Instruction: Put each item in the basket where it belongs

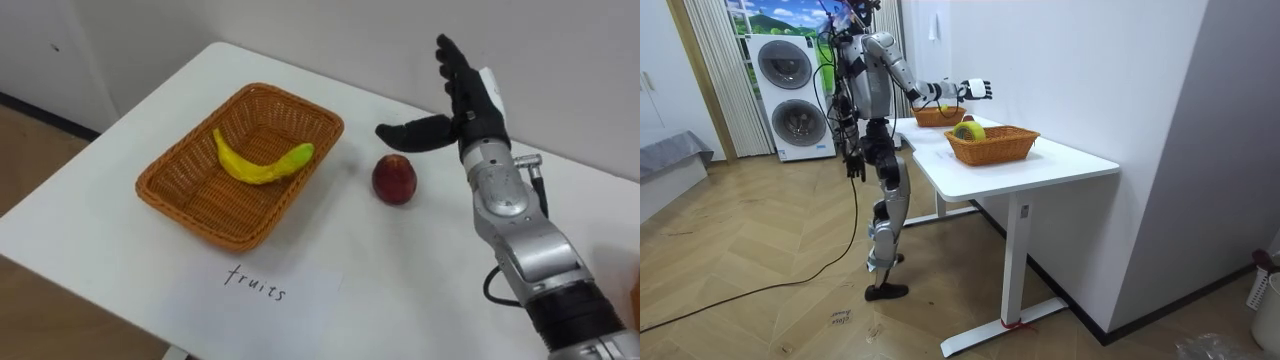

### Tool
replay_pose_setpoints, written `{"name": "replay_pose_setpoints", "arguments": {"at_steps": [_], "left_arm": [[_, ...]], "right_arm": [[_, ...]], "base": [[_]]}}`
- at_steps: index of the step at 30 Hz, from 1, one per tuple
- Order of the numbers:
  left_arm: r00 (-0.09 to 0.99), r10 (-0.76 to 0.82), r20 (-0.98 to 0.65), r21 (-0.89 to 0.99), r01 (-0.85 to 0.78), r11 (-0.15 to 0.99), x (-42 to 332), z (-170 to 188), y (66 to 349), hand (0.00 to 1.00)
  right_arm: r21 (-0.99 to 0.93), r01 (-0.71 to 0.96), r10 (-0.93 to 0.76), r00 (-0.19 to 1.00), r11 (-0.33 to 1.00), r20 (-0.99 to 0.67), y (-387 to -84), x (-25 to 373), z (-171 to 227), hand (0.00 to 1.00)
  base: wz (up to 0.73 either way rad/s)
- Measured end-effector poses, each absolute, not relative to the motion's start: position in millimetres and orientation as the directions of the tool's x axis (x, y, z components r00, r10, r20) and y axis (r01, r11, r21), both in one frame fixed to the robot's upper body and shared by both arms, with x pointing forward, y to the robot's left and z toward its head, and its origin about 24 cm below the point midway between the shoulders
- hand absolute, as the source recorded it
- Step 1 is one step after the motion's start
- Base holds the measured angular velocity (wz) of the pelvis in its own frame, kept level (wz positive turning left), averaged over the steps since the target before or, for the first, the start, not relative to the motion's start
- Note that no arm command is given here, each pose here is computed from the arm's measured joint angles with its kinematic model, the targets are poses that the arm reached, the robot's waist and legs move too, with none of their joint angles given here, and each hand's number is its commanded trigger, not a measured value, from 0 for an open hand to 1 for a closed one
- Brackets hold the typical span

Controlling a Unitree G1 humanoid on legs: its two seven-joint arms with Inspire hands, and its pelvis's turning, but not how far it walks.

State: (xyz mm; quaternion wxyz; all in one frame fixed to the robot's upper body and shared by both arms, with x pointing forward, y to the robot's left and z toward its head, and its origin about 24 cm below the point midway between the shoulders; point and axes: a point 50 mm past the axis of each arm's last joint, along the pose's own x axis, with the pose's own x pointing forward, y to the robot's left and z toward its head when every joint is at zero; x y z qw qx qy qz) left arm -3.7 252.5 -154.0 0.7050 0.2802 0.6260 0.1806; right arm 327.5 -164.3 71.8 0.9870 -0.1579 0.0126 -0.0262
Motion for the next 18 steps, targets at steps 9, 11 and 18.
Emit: {"name": "replay_pose_setpoints", "arguments": {"at_steps": [9, 11, 18], "left_arm": [[0.170, 0.612, -0.773, 0.630, 0.087, 0.772, -9, -150, 255, 0.00], [0.161, 0.612, -0.774, 0.629, 0.092, 0.772, -15, -149, 254, 0.00], [0.138, 0.611, -0.780, 0.625, 0.111, 0.773, -23, -150, 253, 0.00]], "right_arm": [[-0.300, 0.077, -0.112, 0.989, 0.951, -0.101, -172, 326, 50, 0.00], [-0.295, 0.079, -0.124, 0.983, 0.952, -0.137, -174, 325, 42, 0.00], [-0.252, 0.101, -0.157, 0.964, 0.962, -0.213, -179, 320, 25, 0.00]], "base": [[0.01], [0.00], [0.00]]}}
